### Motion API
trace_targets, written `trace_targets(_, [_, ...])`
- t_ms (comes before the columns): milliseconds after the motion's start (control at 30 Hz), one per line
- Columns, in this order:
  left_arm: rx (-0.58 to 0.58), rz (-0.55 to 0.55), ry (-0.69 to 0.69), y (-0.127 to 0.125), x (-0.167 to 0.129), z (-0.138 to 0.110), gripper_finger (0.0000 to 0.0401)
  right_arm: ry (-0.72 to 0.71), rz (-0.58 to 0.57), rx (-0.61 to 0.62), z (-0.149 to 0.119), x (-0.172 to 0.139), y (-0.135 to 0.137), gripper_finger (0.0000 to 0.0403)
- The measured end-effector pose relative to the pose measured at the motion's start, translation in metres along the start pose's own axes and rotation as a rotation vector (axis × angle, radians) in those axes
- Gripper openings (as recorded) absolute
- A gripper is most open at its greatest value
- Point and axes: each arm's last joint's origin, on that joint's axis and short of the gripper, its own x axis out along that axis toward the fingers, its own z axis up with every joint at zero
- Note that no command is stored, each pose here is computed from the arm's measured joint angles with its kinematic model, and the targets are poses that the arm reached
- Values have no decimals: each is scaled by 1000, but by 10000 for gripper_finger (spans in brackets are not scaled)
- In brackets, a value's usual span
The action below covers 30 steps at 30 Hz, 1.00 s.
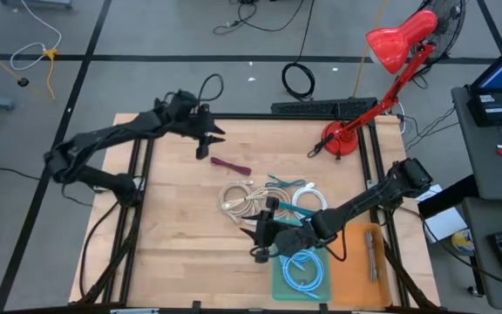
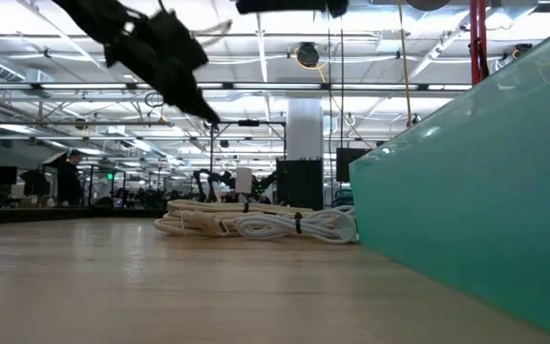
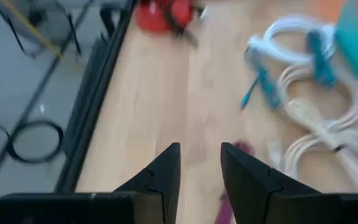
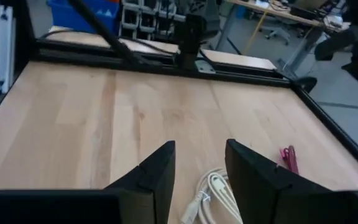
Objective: Pick & Place USB Port
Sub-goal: Put the pink charger cable into the orange bin
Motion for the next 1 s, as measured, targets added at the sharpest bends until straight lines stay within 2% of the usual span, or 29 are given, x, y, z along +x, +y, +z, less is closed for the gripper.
trace_targets(167, [-36,-65,124,11,32,-26,118,15,-16,38,-9,5,-5,130])
trace_targets(367, [-29,-127,205,6,60,-40,118,27,-35,64,-15,9,-12,130])
trace_targets(533, [2,-80,279,1,68,-43,118,18,-34,69,-16,9,-12,130])
trace_targets(1000, [-27,-137,405,-6,84,-61,118,21,-34,67,-16,9,-12,130])
